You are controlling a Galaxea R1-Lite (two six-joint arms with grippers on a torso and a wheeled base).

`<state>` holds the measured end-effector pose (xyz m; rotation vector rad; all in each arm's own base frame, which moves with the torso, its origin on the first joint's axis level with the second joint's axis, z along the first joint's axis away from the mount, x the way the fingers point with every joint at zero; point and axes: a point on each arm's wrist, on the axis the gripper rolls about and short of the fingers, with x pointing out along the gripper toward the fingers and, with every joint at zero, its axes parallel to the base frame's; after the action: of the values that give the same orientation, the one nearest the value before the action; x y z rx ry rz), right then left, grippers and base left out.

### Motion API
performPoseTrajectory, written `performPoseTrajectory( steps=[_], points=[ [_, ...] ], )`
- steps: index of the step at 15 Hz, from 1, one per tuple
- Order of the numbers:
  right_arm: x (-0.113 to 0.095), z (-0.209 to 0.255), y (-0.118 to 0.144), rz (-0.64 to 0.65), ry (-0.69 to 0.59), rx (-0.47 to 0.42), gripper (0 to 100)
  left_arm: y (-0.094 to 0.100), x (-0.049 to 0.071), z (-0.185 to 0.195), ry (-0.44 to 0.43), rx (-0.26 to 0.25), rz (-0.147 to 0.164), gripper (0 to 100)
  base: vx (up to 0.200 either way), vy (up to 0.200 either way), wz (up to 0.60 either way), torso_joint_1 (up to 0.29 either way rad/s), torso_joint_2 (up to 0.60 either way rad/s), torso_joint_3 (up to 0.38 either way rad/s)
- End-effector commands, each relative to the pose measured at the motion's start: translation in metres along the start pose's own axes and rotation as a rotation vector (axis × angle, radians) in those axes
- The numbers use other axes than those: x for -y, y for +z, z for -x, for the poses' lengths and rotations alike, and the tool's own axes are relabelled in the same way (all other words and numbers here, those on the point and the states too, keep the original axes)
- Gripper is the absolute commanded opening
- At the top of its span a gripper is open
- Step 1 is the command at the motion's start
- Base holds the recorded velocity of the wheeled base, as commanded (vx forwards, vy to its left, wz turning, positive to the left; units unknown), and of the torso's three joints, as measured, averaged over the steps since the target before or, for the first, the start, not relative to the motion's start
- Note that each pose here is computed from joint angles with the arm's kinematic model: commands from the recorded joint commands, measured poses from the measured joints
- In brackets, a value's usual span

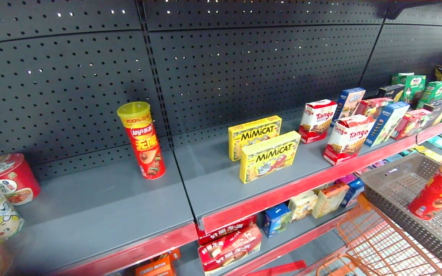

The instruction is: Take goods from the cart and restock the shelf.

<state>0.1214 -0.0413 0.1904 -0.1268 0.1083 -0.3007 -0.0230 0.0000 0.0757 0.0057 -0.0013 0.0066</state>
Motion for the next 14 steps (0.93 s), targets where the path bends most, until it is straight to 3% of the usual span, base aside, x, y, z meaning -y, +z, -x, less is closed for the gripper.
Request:
performPoseTrajectory(
  steps=[1,3,4,7,14],
  points=[
    [0.0,-0.079,-0.029,-0.007,0.003,-0.066,100,0.0,0.0,0.0,0.001,-0.001,0.0,100,0.0,0.0,0.0,0.0,0.0,0.0],
    [0.008,-0.104,-0.047,0.0,0.01,0.02,100,0.0,0.0,0.0,0.001,-0.001,-0.002,100,0.0,0.0,0.0,0.0,0.0,0.0],
    [0.014,-0.099,-0.058,0.019,0.087,0.074,100,0.0,0.0,0.0,0.001,-0.001,0.0,100,0.0,0.0,0.0,0.0,0.0,0.0],
    [0.009,-0.07,-0.065,0.014,0.114,0.051,100,0.0,0.0,0.0,0.001,-0.001,0.0,100,0.0,0.0,0.0,0.0,0.0,0.0],
    [0.009,-0.069,-0.068,0.0,0.103,0.035,100,0.0,0.0,0.0,0.004,-0.001,0.006,100,0.0,0.0,0.0,0.0,0.0,0.0]
  ],
)
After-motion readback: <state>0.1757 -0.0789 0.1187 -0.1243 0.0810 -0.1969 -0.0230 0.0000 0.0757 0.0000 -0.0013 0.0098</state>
